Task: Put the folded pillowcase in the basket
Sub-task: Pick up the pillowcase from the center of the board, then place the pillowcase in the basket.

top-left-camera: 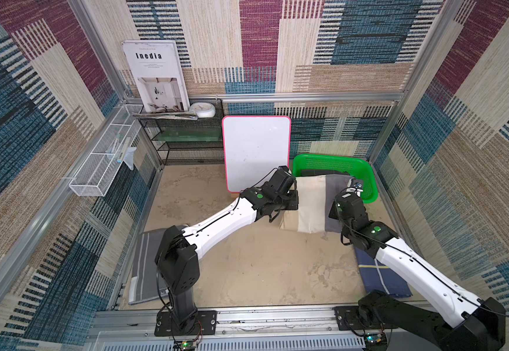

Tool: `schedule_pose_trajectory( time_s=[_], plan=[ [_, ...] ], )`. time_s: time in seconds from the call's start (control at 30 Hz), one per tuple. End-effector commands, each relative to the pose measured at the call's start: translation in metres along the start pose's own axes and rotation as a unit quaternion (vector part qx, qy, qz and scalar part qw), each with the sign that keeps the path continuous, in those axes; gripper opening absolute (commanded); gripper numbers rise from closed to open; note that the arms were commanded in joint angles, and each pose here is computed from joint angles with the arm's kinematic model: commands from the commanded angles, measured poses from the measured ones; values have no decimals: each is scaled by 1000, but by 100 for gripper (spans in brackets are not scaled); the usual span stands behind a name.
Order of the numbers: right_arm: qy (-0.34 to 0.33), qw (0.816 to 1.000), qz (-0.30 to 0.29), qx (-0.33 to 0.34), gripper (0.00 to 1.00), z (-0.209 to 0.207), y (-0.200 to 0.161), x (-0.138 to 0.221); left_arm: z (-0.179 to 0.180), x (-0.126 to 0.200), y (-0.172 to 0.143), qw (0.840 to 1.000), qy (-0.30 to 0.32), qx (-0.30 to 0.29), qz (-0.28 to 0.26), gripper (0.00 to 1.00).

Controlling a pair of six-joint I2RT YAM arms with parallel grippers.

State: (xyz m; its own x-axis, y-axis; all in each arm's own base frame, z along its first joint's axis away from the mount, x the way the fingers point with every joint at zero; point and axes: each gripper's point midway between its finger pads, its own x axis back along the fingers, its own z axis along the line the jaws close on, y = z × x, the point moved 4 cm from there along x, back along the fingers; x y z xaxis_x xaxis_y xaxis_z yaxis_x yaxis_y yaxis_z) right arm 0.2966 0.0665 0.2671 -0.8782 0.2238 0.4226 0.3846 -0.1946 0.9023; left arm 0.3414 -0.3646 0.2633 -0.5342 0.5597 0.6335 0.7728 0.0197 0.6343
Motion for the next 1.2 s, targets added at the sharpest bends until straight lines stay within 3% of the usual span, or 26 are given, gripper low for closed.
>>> schedule_pose_trajectory(
  time_s=[0.0,0.23,0.57,0.83,1.17],
  plan=[
    [-4,999,-40,-25,0,-2,28,-4,-9,-6,18,1000,3,-24,-12,0],
    [-19,997,-52,-47,0,-9,59,-35,-40,-27,62,997,-13,-58,-52,0],
    [-20,998,-36,-44,0,-13,76,-100,-57,-83,94,990,-25,-90,-103,0],
    [-59,998,-25,-13,0,-21,73,-149,-40,-134,101,984,-15,-82,-159,0],
    [-74,997,7,20,0,-33,56,-195,-9,-167,108,980,5,-82,-184,0]
  ],
)
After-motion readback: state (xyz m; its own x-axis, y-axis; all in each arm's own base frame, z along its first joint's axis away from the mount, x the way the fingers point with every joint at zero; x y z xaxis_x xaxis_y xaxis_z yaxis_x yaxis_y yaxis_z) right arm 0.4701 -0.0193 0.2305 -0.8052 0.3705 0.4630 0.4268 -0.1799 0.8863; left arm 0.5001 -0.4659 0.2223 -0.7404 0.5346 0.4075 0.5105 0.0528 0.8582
